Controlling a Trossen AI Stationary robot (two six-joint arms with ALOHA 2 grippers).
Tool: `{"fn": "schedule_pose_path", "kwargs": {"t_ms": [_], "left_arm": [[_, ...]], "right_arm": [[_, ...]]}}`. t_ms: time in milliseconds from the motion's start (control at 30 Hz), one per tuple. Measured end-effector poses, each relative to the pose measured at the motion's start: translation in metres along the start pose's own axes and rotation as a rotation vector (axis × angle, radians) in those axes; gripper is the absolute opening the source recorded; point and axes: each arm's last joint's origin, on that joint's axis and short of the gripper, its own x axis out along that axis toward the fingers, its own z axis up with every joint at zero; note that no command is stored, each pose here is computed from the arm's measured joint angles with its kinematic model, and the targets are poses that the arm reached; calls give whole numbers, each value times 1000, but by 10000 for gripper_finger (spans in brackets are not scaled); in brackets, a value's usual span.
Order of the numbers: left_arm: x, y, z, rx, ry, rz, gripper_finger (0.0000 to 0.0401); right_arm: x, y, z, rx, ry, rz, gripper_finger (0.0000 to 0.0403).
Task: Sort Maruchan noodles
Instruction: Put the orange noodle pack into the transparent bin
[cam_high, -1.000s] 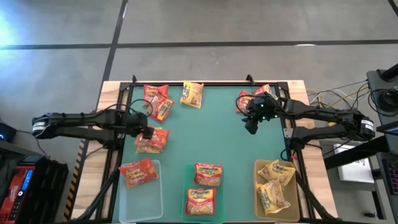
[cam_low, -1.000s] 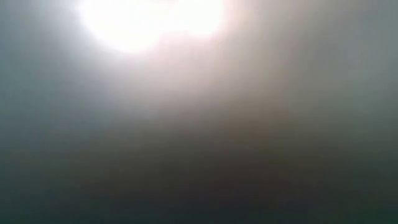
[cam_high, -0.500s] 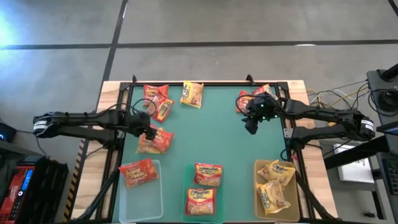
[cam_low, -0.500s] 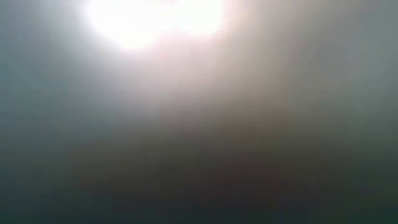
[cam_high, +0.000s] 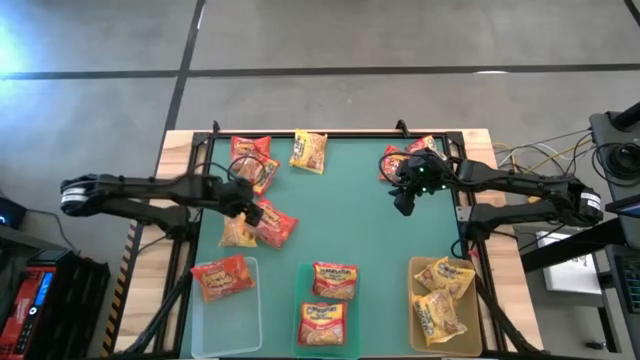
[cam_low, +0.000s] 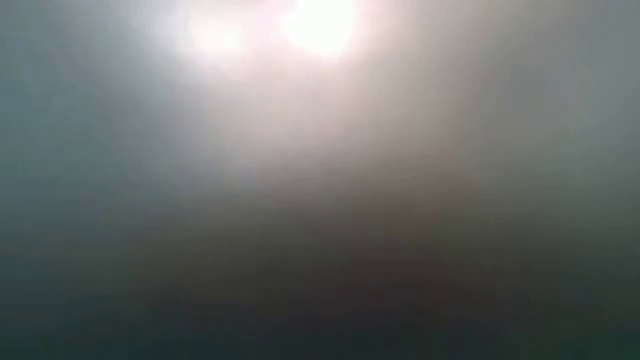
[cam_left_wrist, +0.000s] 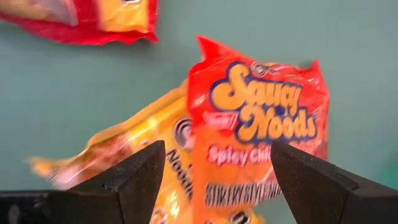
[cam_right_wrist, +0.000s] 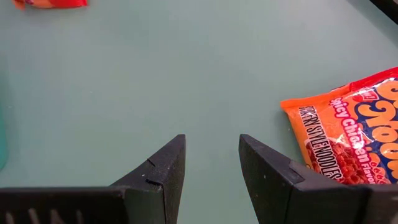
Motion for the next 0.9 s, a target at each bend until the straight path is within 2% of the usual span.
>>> {"fn": "schedule_pose_path", "kwargs": {"t_ms": [133, 267, 600, 900], "left_arm": [[-6, 5, -2, -42, 3, 48, 275], [3, 7, -4, -52, 4, 54, 275], [31, 9, -2, -24, -68, -19, 275], [51, 10, -6, -12, -115, -151, 275]], "right_arm": [[0, 0, 0, 0, 0, 0, 139], [0, 0, 0, 0, 0, 0, 139], [0, 0, 0, 0, 0, 0, 139], [0, 0, 0, 0, 0, 0, 139]]}}
